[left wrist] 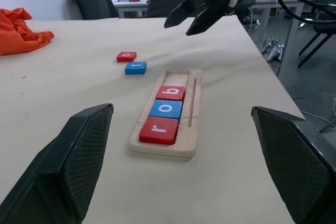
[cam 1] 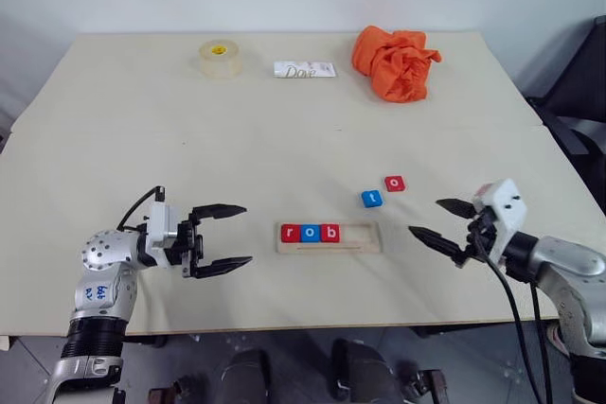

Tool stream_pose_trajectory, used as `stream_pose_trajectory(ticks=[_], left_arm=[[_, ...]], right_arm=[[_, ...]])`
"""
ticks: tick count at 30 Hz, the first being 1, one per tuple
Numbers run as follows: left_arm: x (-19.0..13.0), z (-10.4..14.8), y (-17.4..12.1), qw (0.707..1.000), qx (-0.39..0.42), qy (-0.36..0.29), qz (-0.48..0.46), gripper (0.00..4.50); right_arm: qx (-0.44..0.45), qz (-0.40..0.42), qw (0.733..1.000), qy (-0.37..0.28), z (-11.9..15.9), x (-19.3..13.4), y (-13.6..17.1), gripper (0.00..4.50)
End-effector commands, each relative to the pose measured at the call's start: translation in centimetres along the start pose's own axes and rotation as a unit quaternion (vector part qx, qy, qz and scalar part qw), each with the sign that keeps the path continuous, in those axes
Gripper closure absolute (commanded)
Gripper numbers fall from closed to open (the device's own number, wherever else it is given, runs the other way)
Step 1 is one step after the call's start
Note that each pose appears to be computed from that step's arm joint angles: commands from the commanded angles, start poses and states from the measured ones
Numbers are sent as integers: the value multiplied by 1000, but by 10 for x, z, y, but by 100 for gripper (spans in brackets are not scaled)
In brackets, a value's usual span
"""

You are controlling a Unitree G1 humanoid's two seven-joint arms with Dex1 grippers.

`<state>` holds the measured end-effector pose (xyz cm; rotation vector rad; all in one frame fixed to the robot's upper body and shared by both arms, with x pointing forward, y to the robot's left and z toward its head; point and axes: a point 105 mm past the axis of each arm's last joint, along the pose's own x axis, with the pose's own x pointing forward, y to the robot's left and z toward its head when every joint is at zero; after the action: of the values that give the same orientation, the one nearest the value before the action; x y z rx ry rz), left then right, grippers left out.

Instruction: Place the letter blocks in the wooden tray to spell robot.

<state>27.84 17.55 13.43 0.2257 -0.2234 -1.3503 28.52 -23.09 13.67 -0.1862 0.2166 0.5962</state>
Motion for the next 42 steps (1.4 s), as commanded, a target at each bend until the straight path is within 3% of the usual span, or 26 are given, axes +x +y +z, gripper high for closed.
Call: stream_pose_trajectory(ticks=[1, 19, 26, 33, 42], left_arm=[[-1, 5, 3, 1000, 9, -5, -7, 0], [-2, 9, 6, 1000, 14, -1, -13, 0], [0, 9, 3, 1000, 14, -5, -9, 0], [2, 8, -5, 1000, 11, -9, 1, 0], [0, 8, -13, 1000, 9, -9, 16, 0]], right_arm=[[-8, -23, 999, -32, 13, -6, -3, 1], [-7, -32, 999, -31, 4, -2, -11, 1], [23, -79, 996, -25, 16, 40, -16, 1], [36, -127, 990, -52, 44, 89, -12, 1], [41, -170, 984, -25, 43, 109, -17, 1]])
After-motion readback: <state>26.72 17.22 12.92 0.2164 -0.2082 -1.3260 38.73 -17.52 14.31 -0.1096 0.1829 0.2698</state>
